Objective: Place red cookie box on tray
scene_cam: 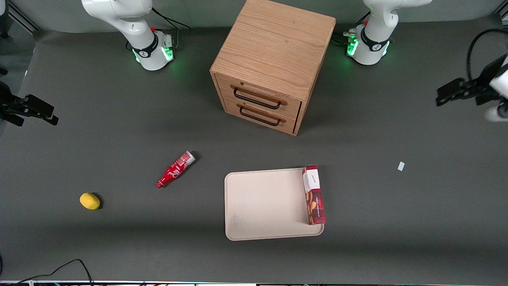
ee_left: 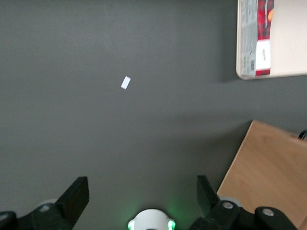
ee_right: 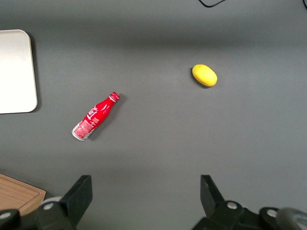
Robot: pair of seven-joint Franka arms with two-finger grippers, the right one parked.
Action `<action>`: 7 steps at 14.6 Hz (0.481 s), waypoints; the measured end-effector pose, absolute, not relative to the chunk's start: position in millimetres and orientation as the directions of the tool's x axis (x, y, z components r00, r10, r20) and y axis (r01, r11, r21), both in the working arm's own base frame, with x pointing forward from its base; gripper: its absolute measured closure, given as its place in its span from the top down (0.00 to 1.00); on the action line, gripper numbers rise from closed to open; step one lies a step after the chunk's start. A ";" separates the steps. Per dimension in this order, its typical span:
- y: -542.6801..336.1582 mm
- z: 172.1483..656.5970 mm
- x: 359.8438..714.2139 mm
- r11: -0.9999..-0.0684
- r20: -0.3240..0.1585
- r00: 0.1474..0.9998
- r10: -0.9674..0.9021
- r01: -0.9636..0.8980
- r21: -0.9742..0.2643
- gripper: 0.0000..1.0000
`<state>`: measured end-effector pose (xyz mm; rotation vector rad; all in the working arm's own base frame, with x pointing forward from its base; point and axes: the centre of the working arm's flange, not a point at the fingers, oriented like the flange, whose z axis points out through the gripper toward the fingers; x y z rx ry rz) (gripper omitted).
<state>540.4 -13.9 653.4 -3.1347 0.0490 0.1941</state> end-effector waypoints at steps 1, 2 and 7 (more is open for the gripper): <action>-0.4 650.4 530.3 -0.999 -0.132 0.990 -0.051 -0.050 0.009 1.00; 12.4 645.4 520.6 -0.998 -0.136 0.989 -0.064 -0.062 0.017 1.00; 28.4 619.5 468.8 -0.997 -0.085 0.994 -0.074 -0.071 0.035 1.00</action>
